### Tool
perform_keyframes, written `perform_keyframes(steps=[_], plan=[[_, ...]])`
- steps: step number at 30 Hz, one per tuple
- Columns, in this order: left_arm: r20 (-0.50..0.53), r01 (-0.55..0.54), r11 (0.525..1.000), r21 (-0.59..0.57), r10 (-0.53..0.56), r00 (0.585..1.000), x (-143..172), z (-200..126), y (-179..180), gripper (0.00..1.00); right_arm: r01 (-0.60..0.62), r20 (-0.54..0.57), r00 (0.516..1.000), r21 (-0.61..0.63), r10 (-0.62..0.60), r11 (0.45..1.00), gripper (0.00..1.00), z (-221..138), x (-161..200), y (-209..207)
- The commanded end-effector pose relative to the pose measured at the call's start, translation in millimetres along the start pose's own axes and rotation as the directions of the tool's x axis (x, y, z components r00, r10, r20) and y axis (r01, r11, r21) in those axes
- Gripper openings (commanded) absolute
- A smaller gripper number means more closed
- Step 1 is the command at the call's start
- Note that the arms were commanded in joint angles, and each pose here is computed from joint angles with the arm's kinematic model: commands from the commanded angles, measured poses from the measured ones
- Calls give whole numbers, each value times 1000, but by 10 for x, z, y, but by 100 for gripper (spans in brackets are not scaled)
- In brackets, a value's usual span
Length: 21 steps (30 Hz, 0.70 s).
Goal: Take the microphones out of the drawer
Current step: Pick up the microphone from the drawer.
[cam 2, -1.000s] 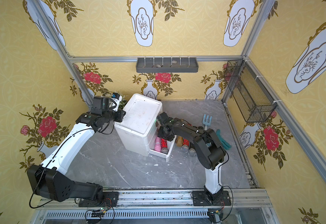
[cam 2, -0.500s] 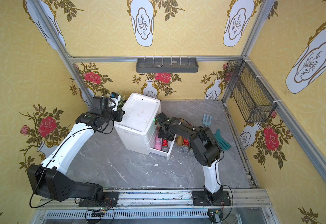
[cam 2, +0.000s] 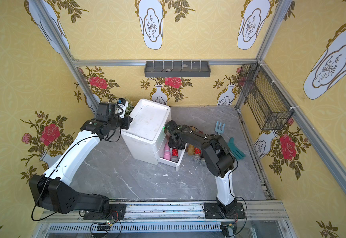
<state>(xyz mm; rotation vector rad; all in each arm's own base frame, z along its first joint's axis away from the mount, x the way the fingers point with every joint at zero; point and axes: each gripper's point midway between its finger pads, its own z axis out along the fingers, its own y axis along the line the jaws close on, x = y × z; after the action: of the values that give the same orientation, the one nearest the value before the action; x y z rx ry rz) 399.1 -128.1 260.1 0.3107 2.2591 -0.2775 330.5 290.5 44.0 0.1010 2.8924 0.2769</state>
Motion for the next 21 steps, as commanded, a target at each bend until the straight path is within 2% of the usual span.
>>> perform_keyframes(steps=[1, 10, 16, 21], plan=[[-174, 36, 999, 3, -35, 984, 451, 82, -4, 17, -22, 39, 999, 1, 22, 1000, 36, -20, -26, 22], [-173, 34, 999, 6, -33, 984, 451, 78, -18, 17, -98, 90, 990, -89, 105, 991, 29, -163, -61, -12], [-172, 32, 999, 6, -31, 985, 447, 71, -25, 17, -205, 82, 971, -196, 224, 959, 26, -227, -125, -87], [-171, 32, 999, 5, -30, 985, 446, 68, -24, 17, -254, 94, 955, -239, 283, 937, 25, -331, -198, -56]])
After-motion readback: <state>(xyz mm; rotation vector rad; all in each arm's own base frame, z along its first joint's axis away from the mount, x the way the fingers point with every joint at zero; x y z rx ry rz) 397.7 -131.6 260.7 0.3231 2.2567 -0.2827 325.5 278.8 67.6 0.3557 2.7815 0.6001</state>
